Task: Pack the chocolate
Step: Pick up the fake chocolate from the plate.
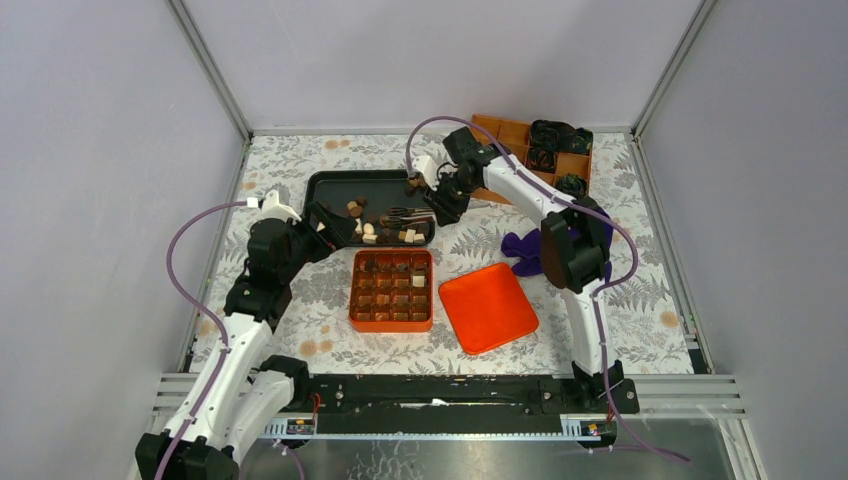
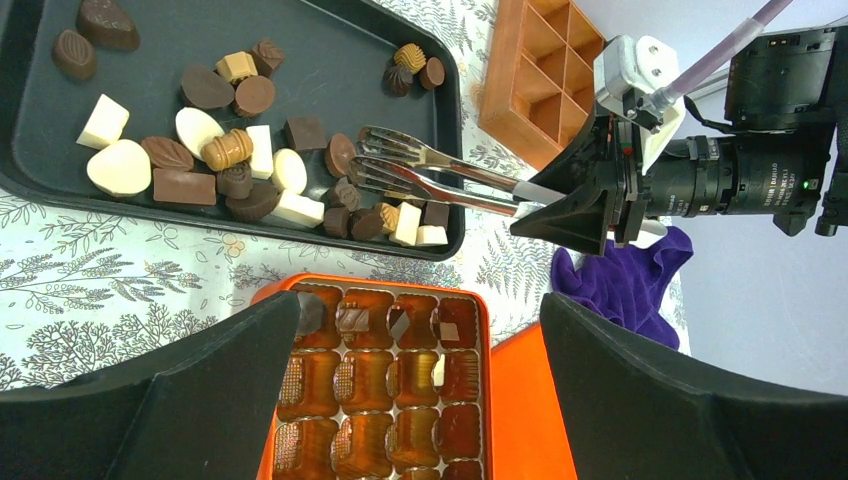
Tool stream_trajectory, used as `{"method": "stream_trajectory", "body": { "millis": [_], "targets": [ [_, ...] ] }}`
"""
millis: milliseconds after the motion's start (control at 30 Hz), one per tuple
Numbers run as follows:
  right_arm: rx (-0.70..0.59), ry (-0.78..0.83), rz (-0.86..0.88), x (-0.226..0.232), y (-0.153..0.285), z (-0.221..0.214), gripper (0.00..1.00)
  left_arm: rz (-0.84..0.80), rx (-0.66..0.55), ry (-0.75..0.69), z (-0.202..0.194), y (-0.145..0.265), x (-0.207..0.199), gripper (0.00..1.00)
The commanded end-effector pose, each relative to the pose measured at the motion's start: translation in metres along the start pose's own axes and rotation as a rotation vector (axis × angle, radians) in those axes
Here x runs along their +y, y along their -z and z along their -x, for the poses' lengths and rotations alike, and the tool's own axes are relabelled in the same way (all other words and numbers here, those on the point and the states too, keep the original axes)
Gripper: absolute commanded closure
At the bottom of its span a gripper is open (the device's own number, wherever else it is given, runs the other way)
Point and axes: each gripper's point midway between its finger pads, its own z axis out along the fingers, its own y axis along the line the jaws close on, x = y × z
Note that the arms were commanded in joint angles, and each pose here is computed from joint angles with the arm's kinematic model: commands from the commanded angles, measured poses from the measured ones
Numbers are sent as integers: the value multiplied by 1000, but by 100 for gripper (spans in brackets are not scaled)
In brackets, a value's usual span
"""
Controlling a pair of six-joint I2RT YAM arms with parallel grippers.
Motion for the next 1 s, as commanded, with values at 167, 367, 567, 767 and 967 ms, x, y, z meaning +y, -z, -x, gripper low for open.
{"method": "stream_trajectory", "body": {
  "millis": [167,367,567,767,967],
  "targets": [
    [-39,27,-49,-11,-7,32,55,-18,-43,-20,10,-6,-2,1],
    [-42,32,-49,-12,-12,38,54,-17,-40,-20,10,-7,-2,1],
    [-49,29,-57,-13,-14,42,52,-18,-33,-16,7,-9,-1,1],
    [-50,22,-61,-15,-15,42,55,-20,-35,-17,8,-8,-2,2],
    [-50,12,-66,-16,-16,42,55,-23,-33,-15,8,-8,-3,1]
  ]
}}
